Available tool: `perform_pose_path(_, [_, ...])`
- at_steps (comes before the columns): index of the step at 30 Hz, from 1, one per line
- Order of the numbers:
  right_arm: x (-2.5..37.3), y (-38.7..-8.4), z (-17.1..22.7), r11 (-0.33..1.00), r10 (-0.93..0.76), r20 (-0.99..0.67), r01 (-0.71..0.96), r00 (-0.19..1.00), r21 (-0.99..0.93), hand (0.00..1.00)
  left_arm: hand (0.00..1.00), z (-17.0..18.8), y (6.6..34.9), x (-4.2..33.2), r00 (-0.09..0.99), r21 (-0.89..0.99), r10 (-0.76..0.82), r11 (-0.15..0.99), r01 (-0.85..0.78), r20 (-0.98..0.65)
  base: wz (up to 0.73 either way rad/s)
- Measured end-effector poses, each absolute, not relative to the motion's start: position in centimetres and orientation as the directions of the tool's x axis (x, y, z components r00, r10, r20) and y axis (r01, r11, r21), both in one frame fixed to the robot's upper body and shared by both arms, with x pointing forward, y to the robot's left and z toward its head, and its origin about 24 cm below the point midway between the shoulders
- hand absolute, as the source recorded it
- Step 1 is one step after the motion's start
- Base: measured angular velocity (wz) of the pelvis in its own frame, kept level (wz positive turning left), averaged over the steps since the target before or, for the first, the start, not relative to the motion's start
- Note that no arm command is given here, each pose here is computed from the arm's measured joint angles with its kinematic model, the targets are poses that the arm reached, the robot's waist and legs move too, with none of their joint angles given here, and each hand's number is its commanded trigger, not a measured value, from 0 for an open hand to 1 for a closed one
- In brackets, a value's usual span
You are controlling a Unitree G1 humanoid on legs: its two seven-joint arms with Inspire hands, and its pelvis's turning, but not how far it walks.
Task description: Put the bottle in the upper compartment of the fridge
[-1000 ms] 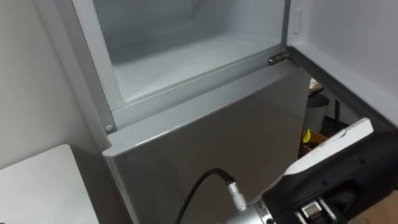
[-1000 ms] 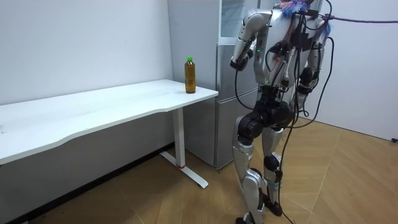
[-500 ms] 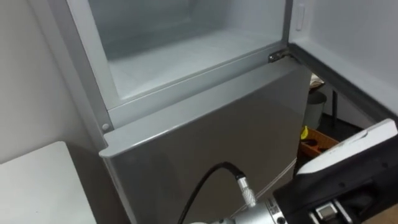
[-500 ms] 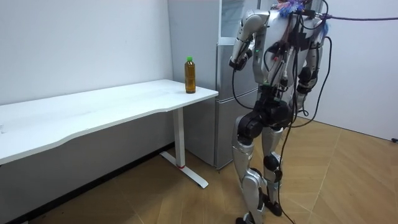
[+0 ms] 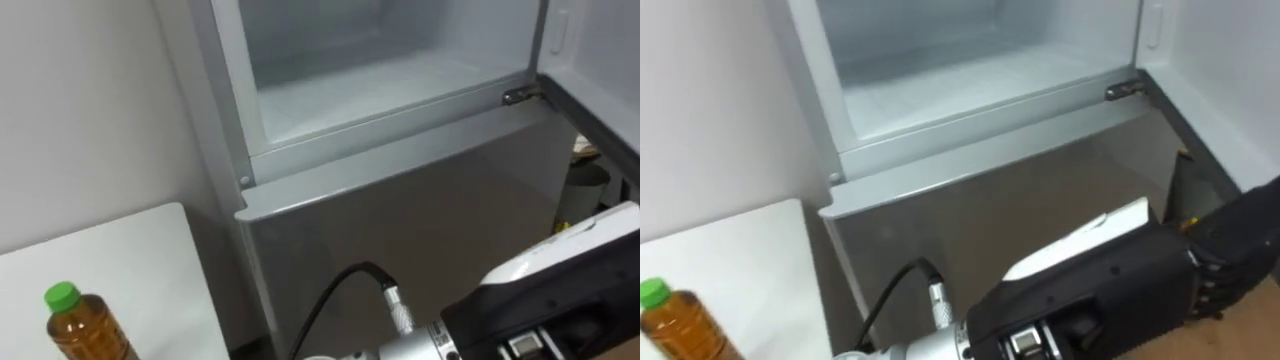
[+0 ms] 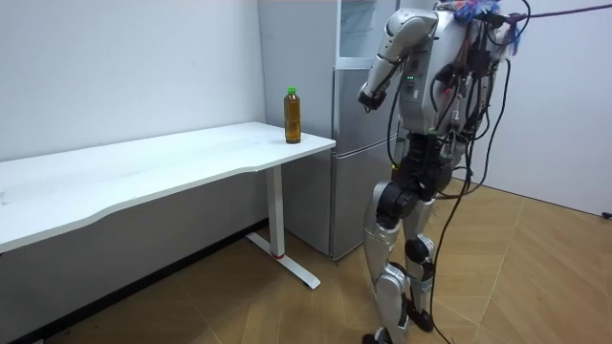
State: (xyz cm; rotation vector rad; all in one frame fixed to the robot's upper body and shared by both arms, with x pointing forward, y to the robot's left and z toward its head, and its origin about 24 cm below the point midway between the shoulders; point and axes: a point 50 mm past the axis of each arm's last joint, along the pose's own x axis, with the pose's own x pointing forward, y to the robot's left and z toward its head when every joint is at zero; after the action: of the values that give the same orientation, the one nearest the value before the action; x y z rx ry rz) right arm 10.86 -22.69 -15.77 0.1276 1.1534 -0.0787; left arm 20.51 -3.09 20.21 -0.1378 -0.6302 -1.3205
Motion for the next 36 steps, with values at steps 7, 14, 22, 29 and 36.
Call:
perform_pose_path(7, [11.3, -22.1, -15.8, 0.993, 0.019, -0.914, 0.095, 0.405, 0.063, 0.00, 0.00, 19.8, -3.0, 20.6, 0.124, 0.242, -0.869, 0.266, 0.933, 0.478, 0.24])
perform_pose_path(14, [12.3, -21.6, -15.6, 0.998, 0.034, -0.910, 0.038, 0.413, 0.054, 0.00, 0.00, 19.3, -2.7, 20.8, 0.137, 0.242, -0.880, 0.270, 0.932, 0.455, 0.05])
perform_pose_path(22, [11.9, -21.2, -15.8, 0.998, 0.053, -0.916, 0.005, 0.397, 0.060, 0.00, 0.00, 19.2, -2.7, 20.8, 0.127, 0.282, -0.890, 0.270, 0.920, 0.437, -0.03])
perform_pose_path(29, [11.0, -21.5, -16.1, 0.998, 0.044, -0.929, 0.015, 0.366, 0.054, 0.00, 0.00, 19.2, -2.7, 20.8, 0.122, 0.286, -0.892, 0.266, 0.921, 0.436, -0.03])
perform_pose_path(36, [11.0, -21.8, -16.0, 0.999, 0.039, -0.928, 0.021, 0.370, 0.050, 0.00, 0.00, 19.3, -2.8, 20.7, 0.114, 0.286, -0.891, 0.259, 0.922, 0.439, 0.00])
